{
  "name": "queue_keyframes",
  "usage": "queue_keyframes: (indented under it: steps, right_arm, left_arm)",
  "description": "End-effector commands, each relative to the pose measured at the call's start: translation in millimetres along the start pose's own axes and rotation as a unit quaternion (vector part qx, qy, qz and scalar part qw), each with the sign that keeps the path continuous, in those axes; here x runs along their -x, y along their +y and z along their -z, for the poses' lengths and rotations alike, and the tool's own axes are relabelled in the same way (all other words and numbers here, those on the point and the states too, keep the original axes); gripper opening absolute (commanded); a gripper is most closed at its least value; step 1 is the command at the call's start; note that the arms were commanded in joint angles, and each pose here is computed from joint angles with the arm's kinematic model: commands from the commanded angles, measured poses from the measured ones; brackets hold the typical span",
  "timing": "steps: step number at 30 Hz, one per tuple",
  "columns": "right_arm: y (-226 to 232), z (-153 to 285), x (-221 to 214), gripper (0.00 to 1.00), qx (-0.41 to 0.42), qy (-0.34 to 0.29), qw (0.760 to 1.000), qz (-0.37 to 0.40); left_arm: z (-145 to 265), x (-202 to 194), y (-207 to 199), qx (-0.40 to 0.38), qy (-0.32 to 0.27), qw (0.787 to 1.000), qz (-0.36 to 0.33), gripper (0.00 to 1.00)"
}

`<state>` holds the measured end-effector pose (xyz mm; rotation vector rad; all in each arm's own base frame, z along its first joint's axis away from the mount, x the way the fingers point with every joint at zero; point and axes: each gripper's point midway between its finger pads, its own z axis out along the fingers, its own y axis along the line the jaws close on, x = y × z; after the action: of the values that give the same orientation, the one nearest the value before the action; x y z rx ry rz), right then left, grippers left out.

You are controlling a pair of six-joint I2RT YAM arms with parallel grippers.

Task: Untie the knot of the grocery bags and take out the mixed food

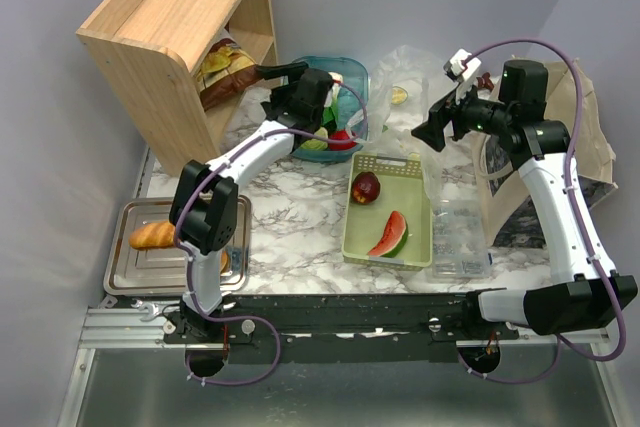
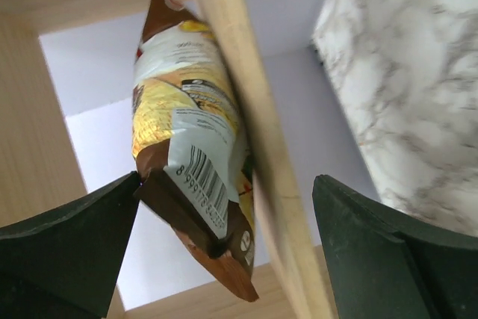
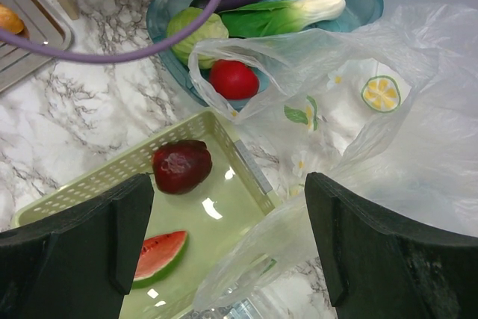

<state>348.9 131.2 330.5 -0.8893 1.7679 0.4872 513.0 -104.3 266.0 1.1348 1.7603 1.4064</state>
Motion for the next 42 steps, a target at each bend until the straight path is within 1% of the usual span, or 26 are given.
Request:
queue_keyframes:
  steps: [1,3,6,7,8,10,11,13,15,19,23,26,28,30,32,33,34,35,37,38,39,40,41,42]
  right_arm:
    - [3,6,4,0.89,-0.005,-0.007,1.0,0.007]
    - [1,7,5,0.89,-0.008,-0.003,1.0,0.004]
    - [-11,8,8,0.89,-0.037,0.013,0.999,-0.024]
    - [-20,9,9,0.89,-0.059,0.021,0.998,-0.029]
    - [-31,11,10,0.89,-0.085,0.029,0.995,-0.034]
    - [-63,23,10,0.89,-0.156,0.041,0.986,-0.043]
    - [-81,33,10,0.89,-0.184,0.04,0.98,-0.058]
    - [-122,64,5,0.89,-0.25,0.037,0.962,-0.104]
    - [-161,99,-8,0.89,-0.309,0.041,0.938,-0.152]
    - [-206,171,-27,0.89,-0.406,0.052,0.889,-0.203]
    - [-216,219,-66,0.9,-0.47,0.11,0.847,-0.224]
    - [-219,242,-98,0.91,-0.505,0.162,0.818,-0.221]
    - [-219,248,-120,0.91,-0.51,0.193,0.807,-0.227]
    - [-220,249,-138,0.91,-0.507,0.218,0.801,-0.233]
    - [-218,244,-154,0.91,-0.493,0.238,0.801,-0.244]
    - [-216,238,-161,0.89,-0.477,0.246,0.805,-0.252]
    - [-214,233,-164,0.84,-0.461,0.247,0.812,-0.26]
    - [-208,223,-166,0.73,-0.433,0.244,0.824,-0.271]
    - [-198,204,-153,0.51,-0.379,0.216,0.854,-0.282]
    - [-193,196,-146,0.4,-0.357,0.201,0.867,-0.284]
    - [-188,188,-136,0.22,-0.332,0.18,0.882,-0.281]
    - [-184,184,-128,0.09,-0.317,0.164,0.892,-0.277]
    - [-179,179,-119,0.02,-0.298,0.148,0.904,-0.268]
    - [-173,175,-110,0.01,-0.277,0.134,0.915,-0.26]
  left_arm:
    - [32,1,-42,-0.099,-0.031,0.995,0.005,0.99]
    - [49,5,-59,-0.143,-0.05,0.988,0.006,0.99]
    - [86,20,-71,-0.218,-0.102,0.97,0.029,0.99]
    - [100,24,-74,-0.251,-0.119,0.96,0.038,0.99]
    - [113,32,-68,-0.269,-0.138,0.951,0.06,0.99]
    - [141,43,-60,-0.321,-0.176,0.926,0.091,0.99]
    - [156,49,-56,-0.349,-0.198,0.911,0.1,0.99]
    - [180,59,-42,-0.379,-0.242,0.884,0.126,0.99]
    - [198,66,-29,-0.39,-0.277,0.867,0.14,0.99]
    - [220,78,-14,-0.4,-0.319,0.842,0.168,0.99]
    - [249,90,-3,-0.436,-0.371,0.796,0.196,0.99]
    - [262,99,8,-0.443,-0.406,0.77,0.213,0.99]
    - [268,103,16,-0.442,-0.425,0.759,0.219,0.99]
    - [269,108,21,-0.438,-0.434,0.755,0.224,0.99]
    - [271,111,25,-0.436,-0.441,0.751,0.228,0.99]
    - [272,113,26,-0.436,-0.443,0.749,0.229,0.99]
    - [273,114,27,-0.438,-0.446,0.746,0.231,0.99]
    - [274,115,27,-0.44,-0.448,0.743,0.233,0.99]
    - [278,117,26,-0.445,-0.454,0.735,0.236,0.99]
    - [279,117,25,-0.448,-0.456,0.732,0.237,0.99]
    - [282,118,25,-0.451,-0.461,0.726,0.237,0.99]
    - [284,119,24,-0.454,-0.466,0.722,0.236,0.99]
    - [287,120,23,-0.457,-0.473,0.716,0.234,0.99]
    - [289,121,22,-0.458,-0.481,0.711,0.233,0.99]
